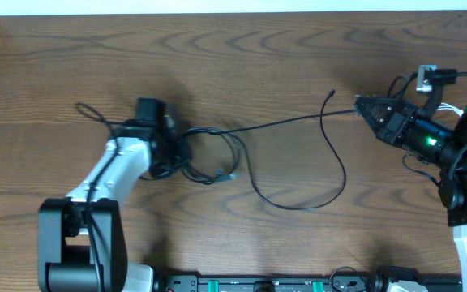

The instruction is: Untangle cables

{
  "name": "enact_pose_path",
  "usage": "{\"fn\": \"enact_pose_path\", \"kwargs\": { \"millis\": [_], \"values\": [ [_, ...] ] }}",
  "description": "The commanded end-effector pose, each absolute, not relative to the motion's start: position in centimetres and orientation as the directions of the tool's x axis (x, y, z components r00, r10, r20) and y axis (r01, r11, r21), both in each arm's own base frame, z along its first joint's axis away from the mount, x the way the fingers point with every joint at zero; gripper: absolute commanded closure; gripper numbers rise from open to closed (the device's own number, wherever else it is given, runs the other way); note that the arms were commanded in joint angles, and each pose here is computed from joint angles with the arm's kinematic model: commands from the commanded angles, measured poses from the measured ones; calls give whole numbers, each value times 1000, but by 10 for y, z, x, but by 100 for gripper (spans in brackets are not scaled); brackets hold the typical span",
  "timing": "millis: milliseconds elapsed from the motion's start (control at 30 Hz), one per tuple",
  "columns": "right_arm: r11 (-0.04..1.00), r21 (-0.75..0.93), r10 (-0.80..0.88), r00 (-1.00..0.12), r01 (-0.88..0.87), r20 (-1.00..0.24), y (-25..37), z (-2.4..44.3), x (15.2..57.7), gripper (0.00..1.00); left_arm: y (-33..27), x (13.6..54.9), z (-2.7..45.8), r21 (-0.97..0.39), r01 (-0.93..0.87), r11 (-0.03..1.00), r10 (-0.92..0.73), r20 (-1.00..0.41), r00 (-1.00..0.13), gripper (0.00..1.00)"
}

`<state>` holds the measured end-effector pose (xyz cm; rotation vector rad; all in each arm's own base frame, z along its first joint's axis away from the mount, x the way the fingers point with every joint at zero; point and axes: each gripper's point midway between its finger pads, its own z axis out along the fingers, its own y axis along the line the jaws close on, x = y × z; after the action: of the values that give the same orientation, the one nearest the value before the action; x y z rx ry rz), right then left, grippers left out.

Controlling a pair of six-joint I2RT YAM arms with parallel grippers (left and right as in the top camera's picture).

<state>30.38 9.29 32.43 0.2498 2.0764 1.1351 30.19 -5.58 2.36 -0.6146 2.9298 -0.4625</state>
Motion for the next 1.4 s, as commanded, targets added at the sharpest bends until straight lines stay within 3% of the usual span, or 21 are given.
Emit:
{"fn": "enact_pose_path", "kwargs": {
  "millis": [0, 400, 667, 1000, 1200, 1267, 1300, 1367],
  "values": [
    [628, 756, 501, -650, -182, -572, 76, 333, 307, 99, -8, 299, 22, -264, -492, 830, -522, -54, -851, 92],
    [636, 752, 506, -641, -174, -577, 72, 332, 310, 99, 70, 269, 16, -241, -744, 623, -762, 31, -647, 92],
    [668, 738, 490, -689, -97, -534, 66, 300, 321, 99, 63, 273, 16, -282, -716, 639, -739, 35, -673, 92],
    [744, 644, 487, -804, 178, -341, 41, 214, 329, 99, 85, 264, 12, -161, -767, 622, -778, -17, -628, 92],
    [842, 443, 457, -845, 308, -280, 7, 178, 330, 99, 84, 262, 11, -157, -768, 621, -778, -8, -628, 88],
    [860, 380, 454, -851, 341, -263, -4, 170, 329, 99, 82, 262, 11, -163, -766, 622, -776, -3, -630, 83],
    [865, 360, 452, -854, 350, -256, -7, 166, 330, 99, 80, 262, 11, -168, -763, 624, -774, 0, -633, 59],
    [868, 339, 453, -857, 362, -244, -11, 160, 330, 99, 75, 264, 11, -182, -755, 630, -767, 8, -642, 31]
  ]
}}
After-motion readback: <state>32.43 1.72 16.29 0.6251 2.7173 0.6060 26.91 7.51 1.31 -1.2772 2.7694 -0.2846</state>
